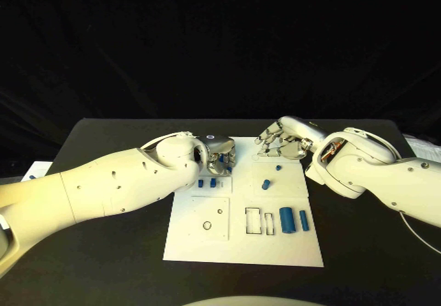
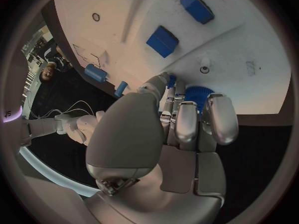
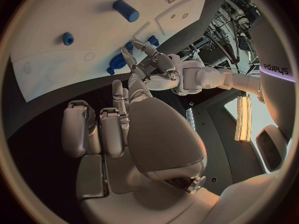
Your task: Assemble the parts on the task board
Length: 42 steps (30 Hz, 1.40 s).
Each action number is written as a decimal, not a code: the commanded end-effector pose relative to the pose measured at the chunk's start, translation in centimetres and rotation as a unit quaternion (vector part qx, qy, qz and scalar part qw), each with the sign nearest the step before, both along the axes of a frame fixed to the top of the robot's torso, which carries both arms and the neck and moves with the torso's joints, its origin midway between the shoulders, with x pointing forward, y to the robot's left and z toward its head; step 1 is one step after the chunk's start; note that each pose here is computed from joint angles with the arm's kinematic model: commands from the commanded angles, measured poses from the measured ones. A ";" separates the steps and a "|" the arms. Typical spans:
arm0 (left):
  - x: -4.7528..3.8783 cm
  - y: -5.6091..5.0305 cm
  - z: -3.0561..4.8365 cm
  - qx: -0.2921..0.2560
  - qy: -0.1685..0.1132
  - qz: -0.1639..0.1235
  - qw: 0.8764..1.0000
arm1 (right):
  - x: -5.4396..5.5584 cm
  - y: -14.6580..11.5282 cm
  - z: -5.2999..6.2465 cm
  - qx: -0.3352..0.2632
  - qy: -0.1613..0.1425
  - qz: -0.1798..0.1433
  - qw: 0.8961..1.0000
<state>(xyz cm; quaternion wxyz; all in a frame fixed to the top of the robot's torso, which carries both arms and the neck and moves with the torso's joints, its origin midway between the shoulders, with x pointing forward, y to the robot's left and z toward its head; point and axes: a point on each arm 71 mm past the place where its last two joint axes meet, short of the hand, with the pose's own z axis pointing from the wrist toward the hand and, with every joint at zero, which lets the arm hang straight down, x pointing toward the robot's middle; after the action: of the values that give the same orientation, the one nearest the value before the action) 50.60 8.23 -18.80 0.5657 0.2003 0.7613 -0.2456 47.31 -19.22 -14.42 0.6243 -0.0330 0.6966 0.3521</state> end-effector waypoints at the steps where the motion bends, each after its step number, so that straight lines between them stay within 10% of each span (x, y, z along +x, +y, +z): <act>1: -0.37 -0.1 -1.06 0.024 0.022 -0.003 0.999 | 0.0 0.1 0.0 -0.002 0.001 0.003 1.000; 32: -0.82 0.4 -0.23 -0.020 0.005 -0.003 1.000 | 0.0 -0.1 -0.1 -0.001 0.002 0.002 1.000; 42: -1.09 2.1 1.47 -0.053 -0.007 0.019 0.998 | 0.0 -0.3 -0.2 0.000 0.005 -0.001 1.000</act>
<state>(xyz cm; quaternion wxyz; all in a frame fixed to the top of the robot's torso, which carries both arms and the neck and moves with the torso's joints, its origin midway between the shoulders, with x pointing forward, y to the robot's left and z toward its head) 49.57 10.36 -17.60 0.5792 0.1734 0.7512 -0.2647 47.38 -19.54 -14.52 0.6237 -0.0284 0.6981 0.3505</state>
